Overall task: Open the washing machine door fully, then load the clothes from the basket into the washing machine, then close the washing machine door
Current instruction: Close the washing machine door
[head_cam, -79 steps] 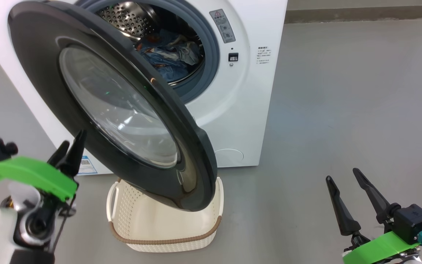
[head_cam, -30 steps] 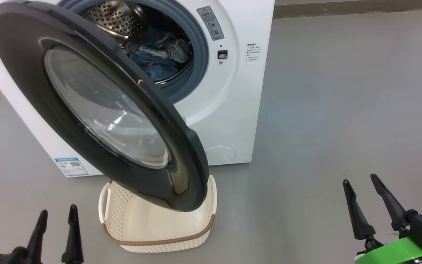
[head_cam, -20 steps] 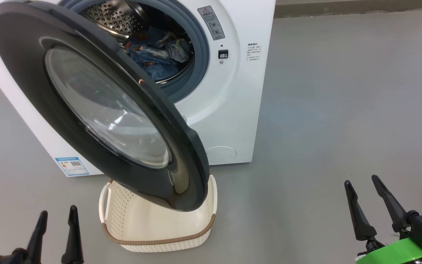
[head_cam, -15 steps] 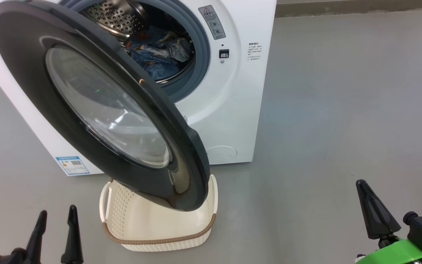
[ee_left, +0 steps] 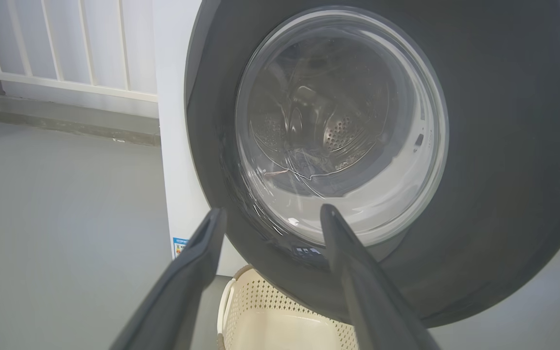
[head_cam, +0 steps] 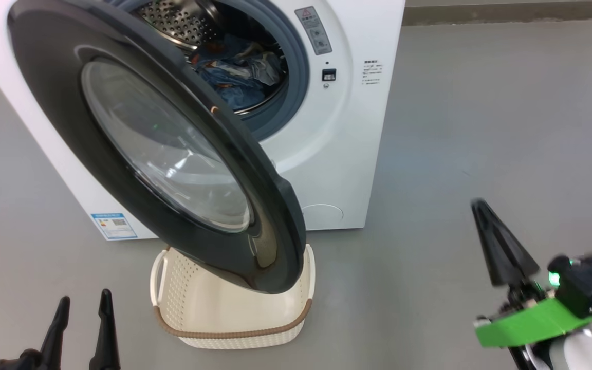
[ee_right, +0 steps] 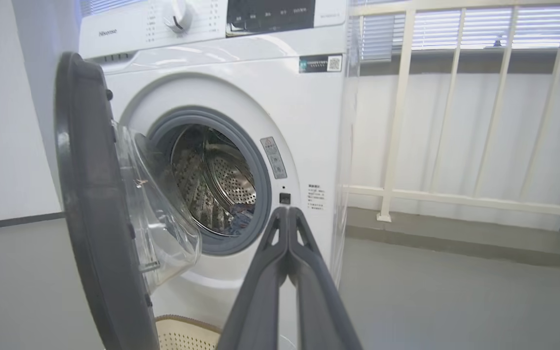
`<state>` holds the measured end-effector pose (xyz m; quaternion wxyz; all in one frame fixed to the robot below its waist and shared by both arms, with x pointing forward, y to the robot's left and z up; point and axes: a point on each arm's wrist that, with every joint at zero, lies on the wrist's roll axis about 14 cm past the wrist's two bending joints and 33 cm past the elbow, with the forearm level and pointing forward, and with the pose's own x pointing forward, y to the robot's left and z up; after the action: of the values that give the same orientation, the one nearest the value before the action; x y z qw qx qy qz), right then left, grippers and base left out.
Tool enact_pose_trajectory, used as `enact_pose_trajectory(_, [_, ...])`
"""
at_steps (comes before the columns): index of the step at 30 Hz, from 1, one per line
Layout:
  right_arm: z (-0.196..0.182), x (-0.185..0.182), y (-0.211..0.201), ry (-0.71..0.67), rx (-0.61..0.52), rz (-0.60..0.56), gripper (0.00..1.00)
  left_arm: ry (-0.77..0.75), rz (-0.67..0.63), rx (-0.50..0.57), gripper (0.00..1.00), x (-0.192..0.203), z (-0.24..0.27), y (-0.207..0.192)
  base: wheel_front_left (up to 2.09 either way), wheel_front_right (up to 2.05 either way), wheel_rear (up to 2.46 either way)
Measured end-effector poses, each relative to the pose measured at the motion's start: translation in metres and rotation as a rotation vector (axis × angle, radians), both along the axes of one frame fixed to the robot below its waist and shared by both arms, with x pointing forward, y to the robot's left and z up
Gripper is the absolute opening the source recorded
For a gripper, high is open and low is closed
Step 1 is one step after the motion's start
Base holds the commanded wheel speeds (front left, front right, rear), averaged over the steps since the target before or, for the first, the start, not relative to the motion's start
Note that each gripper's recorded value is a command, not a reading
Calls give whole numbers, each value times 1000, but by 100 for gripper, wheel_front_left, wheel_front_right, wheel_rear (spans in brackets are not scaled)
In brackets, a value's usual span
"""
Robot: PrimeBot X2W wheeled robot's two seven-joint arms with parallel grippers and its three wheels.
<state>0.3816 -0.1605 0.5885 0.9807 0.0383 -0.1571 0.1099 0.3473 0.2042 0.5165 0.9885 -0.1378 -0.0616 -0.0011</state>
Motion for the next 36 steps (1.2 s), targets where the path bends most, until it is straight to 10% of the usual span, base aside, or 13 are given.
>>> enact_pose_trajectory(13, [115, -20, 120, -358, -10, 394, 0, -8, 28, -2, 100, -11, 2, 8, 0, 0, 0])
enact_pose_trajectory(36, [-6, -19, 214, 59, 39, 669, 0, 16, 62, -6, 100, -13, -4, 15, 0, 0, 0])
